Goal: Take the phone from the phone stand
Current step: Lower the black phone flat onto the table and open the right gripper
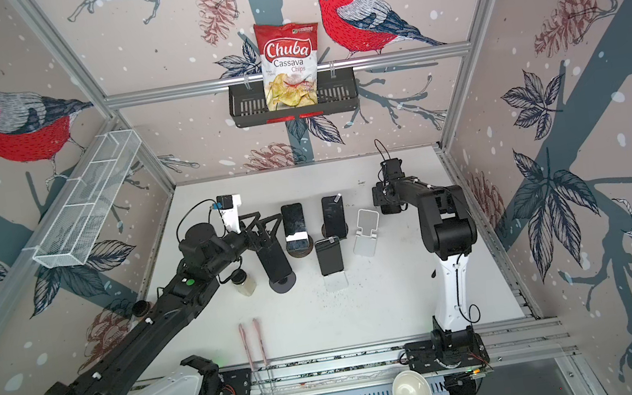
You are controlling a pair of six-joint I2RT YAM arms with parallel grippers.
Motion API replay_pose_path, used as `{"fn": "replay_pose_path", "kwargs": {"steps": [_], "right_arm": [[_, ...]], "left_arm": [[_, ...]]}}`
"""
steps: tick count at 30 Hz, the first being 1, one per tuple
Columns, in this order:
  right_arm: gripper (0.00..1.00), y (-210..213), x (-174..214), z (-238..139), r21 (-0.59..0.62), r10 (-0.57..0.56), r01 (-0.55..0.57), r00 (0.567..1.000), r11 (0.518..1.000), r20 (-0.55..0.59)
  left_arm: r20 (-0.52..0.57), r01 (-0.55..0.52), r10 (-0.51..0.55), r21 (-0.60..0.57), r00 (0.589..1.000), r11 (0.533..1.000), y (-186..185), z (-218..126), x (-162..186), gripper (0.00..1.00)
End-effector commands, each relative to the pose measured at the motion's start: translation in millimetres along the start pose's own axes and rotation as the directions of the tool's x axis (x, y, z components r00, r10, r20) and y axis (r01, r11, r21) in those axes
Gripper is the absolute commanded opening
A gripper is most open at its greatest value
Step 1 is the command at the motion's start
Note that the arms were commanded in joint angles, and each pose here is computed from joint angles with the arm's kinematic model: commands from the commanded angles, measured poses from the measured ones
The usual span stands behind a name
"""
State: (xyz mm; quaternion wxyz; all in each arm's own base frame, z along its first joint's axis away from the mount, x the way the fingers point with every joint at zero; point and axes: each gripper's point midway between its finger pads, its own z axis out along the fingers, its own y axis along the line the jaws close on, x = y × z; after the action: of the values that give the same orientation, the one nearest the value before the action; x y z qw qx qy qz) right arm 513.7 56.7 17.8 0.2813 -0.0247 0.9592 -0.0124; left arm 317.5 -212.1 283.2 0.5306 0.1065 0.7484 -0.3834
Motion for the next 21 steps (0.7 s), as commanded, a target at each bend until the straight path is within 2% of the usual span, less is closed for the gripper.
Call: {"fn": "replay_pose_path", "kwargs": {"steps": [1, 14, 21], "right_arm": [[0.86, -8.1, 44.4, 1.4, 0.047, -0.017, 0.025, 0.986, 0.999, -0.163], [0.94, -15.3, 7.7, -32.3, 0.053, 0.081, -0.079, 0.996, 0.996, -0.047], [0.95, -32.7, 0.3, -61.5, 0.090, 0.178, -0.180, 0.984, 0.980, 0.029]], "left_arm": [[0.021, -0.008, 0.008, 0.009, 1.000, 1.000, -2.2, -1.6, -3.9, 0.98], [0.025, -0.008, 0.008, 0.008, 1.000, 1.000, -3.7, -5.9, -4.5, 0.98], [0.028, -0.006, 0.006, 0.009, 1.000, 1.000, -4.2, -7.0, -5.0, 0.98]]}}
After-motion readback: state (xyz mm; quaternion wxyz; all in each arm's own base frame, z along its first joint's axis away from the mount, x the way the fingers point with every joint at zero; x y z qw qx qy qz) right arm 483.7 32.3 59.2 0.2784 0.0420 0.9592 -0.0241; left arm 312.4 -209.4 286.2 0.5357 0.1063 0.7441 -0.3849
